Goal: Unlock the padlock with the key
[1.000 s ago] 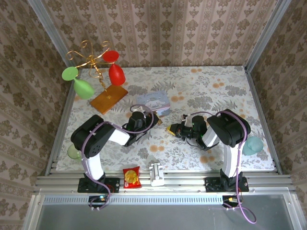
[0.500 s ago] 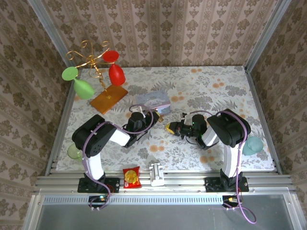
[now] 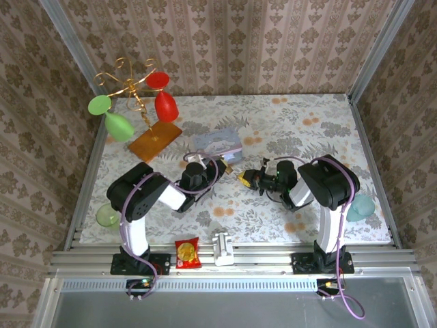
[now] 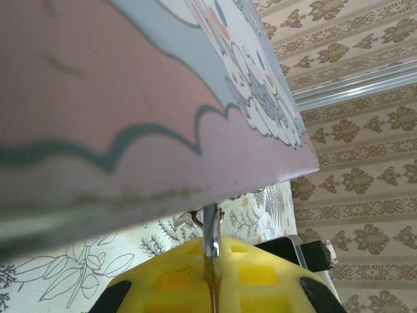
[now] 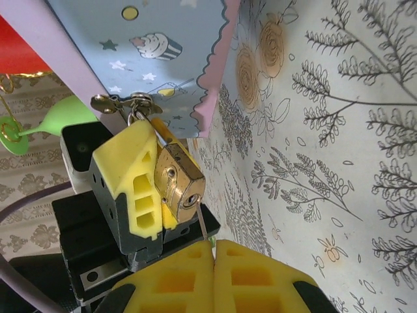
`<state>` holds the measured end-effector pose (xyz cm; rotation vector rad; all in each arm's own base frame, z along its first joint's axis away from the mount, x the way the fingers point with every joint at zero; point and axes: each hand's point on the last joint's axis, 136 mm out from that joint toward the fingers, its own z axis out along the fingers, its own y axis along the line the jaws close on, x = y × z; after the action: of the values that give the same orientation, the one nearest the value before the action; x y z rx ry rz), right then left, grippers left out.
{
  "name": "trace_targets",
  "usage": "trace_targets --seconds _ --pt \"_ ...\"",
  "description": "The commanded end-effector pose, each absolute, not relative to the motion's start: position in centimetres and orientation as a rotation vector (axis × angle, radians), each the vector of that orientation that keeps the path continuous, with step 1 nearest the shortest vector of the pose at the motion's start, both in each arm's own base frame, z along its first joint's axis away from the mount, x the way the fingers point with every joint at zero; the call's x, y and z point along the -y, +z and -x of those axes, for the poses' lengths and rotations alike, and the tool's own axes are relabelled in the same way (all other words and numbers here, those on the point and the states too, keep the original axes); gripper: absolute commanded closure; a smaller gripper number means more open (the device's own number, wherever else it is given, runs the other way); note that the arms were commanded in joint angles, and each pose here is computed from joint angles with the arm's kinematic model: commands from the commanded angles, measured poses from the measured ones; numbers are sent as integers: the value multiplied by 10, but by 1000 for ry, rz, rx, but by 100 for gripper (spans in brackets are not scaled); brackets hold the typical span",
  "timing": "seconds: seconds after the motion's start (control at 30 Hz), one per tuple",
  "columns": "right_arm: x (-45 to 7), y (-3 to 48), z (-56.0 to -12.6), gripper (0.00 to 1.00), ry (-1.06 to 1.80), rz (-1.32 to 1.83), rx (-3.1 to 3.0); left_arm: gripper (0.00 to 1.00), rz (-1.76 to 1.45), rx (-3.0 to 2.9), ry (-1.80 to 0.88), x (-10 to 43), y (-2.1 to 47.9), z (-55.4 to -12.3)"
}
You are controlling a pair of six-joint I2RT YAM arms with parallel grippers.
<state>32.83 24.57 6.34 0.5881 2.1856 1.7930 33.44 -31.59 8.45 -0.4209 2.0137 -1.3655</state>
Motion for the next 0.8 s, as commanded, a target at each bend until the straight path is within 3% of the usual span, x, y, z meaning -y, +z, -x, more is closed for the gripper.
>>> trace_targets --seconds 0.0,0.77 --pt "-251 93 -334 100 1860 -496 -2116 100 416 -1886 -1466 320 117 -340" --pt "-265 98 -335 100 1906 -446 -2126 100 426 -1840 -1516 318 136 -348"
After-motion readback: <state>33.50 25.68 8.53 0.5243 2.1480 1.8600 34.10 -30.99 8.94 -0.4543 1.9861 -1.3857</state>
